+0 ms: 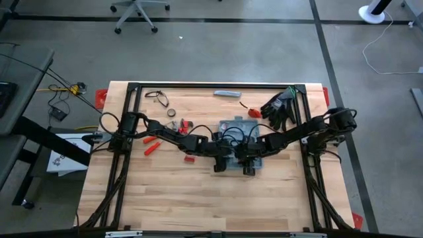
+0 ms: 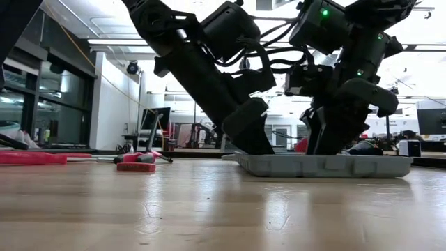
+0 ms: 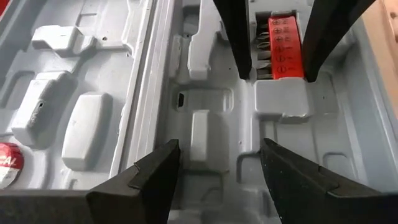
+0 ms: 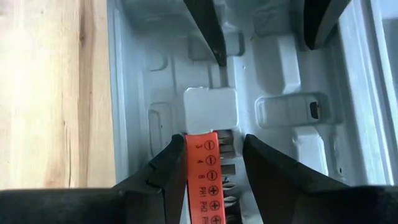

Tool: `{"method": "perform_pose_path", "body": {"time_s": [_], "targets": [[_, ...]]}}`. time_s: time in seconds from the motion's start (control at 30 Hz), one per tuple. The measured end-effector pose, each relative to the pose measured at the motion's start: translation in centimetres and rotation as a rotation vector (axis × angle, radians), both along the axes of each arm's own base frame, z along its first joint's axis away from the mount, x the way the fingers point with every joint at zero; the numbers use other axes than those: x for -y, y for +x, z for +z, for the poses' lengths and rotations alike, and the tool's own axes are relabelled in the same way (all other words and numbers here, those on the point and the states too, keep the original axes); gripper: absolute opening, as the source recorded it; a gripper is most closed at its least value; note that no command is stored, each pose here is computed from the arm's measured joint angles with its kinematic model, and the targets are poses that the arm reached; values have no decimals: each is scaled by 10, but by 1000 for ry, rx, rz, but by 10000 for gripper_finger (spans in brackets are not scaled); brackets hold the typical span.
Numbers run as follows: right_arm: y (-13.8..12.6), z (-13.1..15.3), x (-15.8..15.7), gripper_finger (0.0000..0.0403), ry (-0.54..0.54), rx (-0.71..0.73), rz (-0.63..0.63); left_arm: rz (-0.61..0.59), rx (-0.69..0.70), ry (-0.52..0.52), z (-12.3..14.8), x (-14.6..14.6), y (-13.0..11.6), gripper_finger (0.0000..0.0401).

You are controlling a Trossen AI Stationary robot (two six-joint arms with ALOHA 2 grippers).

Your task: Prefit tool cases

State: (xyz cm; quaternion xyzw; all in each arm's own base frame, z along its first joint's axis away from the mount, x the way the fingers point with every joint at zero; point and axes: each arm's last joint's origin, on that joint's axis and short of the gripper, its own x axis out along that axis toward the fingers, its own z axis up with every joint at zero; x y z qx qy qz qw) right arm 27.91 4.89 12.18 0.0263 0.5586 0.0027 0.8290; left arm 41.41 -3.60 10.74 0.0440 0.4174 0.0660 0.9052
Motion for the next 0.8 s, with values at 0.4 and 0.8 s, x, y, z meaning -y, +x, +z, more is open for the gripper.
{"method": "perform_pose_path", "body": {"time_s": [0.4,0.8], "targets": [[2,-9,-1,149,-4,-27,3,-6,6,-1,0,0,0,213],[4,-9,-1,149,-5,-9,-4,4,-5,-9,0,1,-1,213]]}}
